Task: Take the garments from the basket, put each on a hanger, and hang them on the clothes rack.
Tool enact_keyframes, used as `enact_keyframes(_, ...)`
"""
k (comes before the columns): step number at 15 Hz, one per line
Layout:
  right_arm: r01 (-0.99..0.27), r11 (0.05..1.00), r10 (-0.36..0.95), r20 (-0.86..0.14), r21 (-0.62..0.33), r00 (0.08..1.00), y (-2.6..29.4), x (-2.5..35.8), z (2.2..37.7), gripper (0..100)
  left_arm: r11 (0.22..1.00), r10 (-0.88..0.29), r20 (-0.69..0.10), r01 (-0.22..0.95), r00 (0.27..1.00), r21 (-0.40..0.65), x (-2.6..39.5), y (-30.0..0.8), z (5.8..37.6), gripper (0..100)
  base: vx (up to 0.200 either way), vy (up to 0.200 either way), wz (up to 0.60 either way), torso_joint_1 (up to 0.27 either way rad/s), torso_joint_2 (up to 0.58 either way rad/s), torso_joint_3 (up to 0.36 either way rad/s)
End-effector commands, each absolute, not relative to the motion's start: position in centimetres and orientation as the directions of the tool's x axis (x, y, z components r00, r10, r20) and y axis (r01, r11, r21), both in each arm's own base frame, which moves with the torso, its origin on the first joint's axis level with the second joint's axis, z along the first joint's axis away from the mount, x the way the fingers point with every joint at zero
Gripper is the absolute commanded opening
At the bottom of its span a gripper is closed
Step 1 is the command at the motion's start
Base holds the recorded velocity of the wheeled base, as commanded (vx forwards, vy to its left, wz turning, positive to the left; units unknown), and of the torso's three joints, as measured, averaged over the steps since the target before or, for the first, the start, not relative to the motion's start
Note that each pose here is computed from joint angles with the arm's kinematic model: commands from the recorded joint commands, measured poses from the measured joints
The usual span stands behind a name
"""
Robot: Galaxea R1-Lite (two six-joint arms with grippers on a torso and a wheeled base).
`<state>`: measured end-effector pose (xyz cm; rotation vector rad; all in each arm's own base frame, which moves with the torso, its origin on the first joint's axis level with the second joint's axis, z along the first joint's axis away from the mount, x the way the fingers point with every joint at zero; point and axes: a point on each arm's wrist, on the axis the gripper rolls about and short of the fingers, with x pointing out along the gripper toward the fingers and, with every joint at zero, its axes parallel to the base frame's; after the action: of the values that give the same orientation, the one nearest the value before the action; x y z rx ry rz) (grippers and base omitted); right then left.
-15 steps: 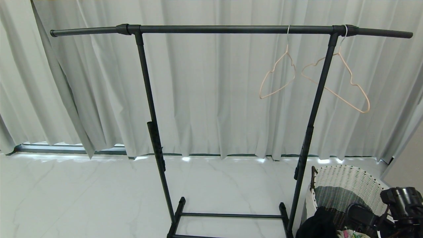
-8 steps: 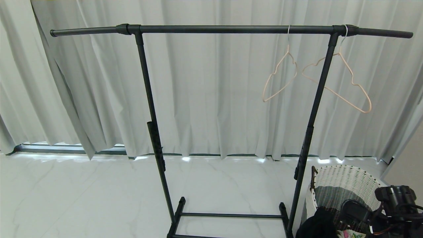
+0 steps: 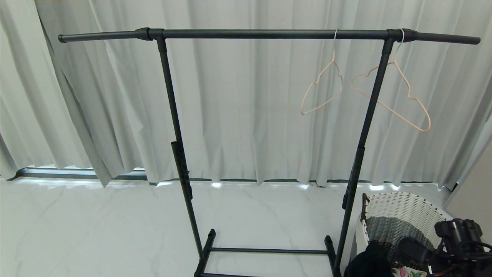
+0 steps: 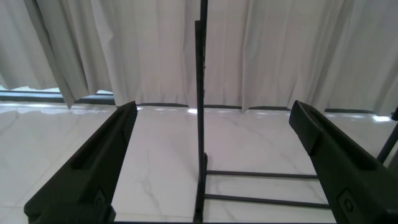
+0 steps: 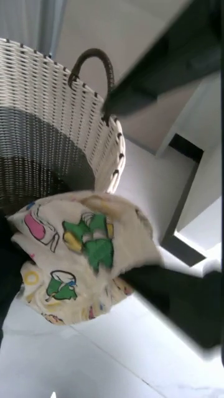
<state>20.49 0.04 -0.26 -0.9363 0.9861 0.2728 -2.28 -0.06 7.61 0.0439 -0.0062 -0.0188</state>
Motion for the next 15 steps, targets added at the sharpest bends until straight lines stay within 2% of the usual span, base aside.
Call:
enact_keyframes(1, -0.586, 0.598, -0.2, -0.81, -0.547, 0.551, 0.0, 20.2, -0.2, 0, 0.999, -0.018, 0.006, 0.018, 1.0, 0.045, -2.3, -0.1, 7.6, 100, 0.0, 0.0, 0.0, 0.0, 0.0, 0.0)
enact_keyframes(7, -0.502, 0.642, -0.233, -0.77, -0.58, 0.594, -1.2, 16.8, 2.3, 0, 0.999, -0.018, 0.006, 0.018, 1.0, 0.045, -2.3, -0.1, 7.6, 100, 0.0, 0.0, 0.0, 0.0, 0.0, 0.0)
enact_keyframes(11, -0.286, 0.73, -0.285, -0.657, -0.62, 0.698, -2.2, 15.6, 5.3, 0, 0.999, -0.017, 0.006, 0.017, 1.0, 0.045, -2.3, -0.1, 7.6, 100, 0.0, 0.0, 0.0, 0.0, 0.0, 0.0)
enact_keyframes(15, -0.115, 0.737, -0.34, -0.513, -0.666, 0.788, -3.1, 15.8, 8.5, 0, 0.999, -0.017, 0.005, 0.017, 1.0, 0.045, -2.3, -0.1, 7.6, 100, 0.0, 0.0, 0.0, 0.0, 0.0, 0.0)
